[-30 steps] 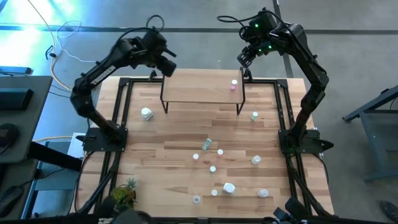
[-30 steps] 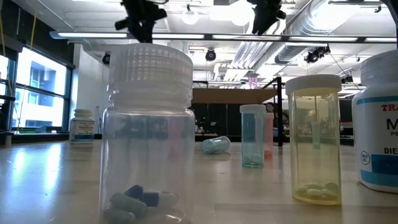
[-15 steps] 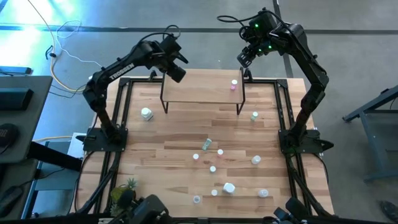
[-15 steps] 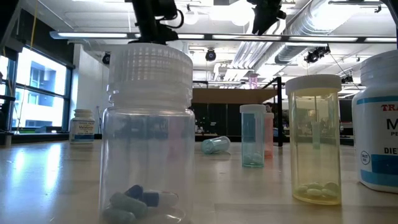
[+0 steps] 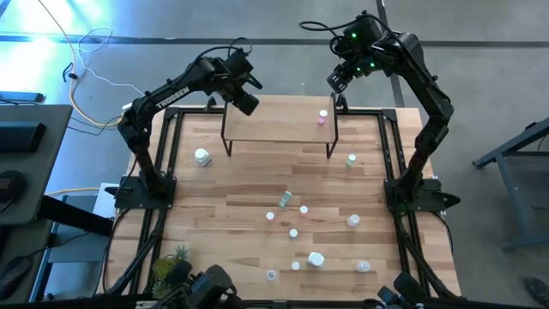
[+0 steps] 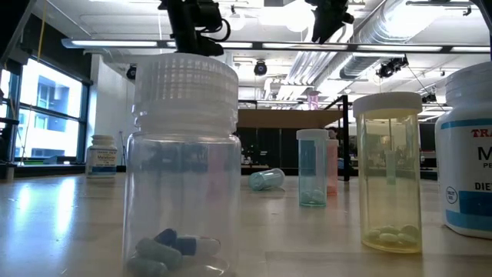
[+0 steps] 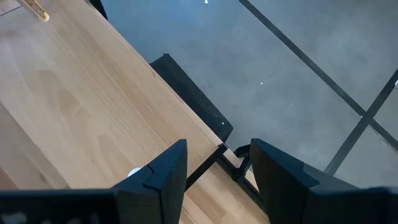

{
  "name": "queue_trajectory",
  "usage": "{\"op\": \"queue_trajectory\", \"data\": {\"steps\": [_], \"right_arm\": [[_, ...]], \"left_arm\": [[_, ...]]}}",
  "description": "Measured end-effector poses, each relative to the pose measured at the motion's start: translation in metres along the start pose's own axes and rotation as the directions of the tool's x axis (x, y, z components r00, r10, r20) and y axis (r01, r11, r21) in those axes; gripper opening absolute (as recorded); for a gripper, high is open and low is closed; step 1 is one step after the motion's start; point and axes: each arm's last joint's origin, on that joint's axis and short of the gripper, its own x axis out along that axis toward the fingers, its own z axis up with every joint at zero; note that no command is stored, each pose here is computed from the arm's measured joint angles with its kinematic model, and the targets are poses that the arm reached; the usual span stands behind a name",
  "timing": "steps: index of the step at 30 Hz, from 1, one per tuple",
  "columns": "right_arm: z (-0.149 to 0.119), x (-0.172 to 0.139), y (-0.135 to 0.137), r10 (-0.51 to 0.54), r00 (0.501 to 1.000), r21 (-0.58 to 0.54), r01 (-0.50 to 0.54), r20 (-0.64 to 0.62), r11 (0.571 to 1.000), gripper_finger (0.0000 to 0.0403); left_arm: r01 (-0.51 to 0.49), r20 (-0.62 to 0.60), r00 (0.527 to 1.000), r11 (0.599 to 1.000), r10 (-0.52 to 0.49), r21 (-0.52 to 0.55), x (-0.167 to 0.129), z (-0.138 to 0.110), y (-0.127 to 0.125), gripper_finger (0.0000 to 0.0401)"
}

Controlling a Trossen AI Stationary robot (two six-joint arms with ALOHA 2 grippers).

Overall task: Pick and place medicine bottles onto shelf by color
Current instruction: Put the top yellow pill bottle on the shelf, then put the right pink pill bottle on the shelf

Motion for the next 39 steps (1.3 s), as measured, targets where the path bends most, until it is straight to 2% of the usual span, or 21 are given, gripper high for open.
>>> {"op": "queue_trajectory", "data": {"steps": [5, 10, 18, 39], "right_arm": [[0.000, 0.000, 0.000, 0.000, 1.000, 0.000, 0.000, 0.000, 1.000, 0.0168], [0.000, 0.000, 0.000, 0.001, 1.000, 0.006, -0.001, 0.000, 1.000, 0.0168], [0.000, 0.000, 0.000, 0.001, 1.000, 0.008, -0.001, -0.002, 1.000, 0.0168], [0.000, 0.000, 0.000, 0.005, 1.000, 0.007, -0.005, -0.002, 1.000, 0.0168]], "left_arm": [[0.001, -0.005, 1.000, 1.000, -0.001, 0.001, 0.003, 0.001, -0.001, 0.0076], [0.025, -0.049, 0.999, 0.999, -0.023, 0.028, 0.019, 0.004, -0.002, 0.0076], [0.010, -0.036, 0.999, 1.000, -0.010, 0.023, 0.021, 0.005, -0.002, 0.0077], [0.016, -0.037, 0.999, 1.000, -0.015, 0.024, 0.021, 0.005, -0.002, 0.0144]]}}
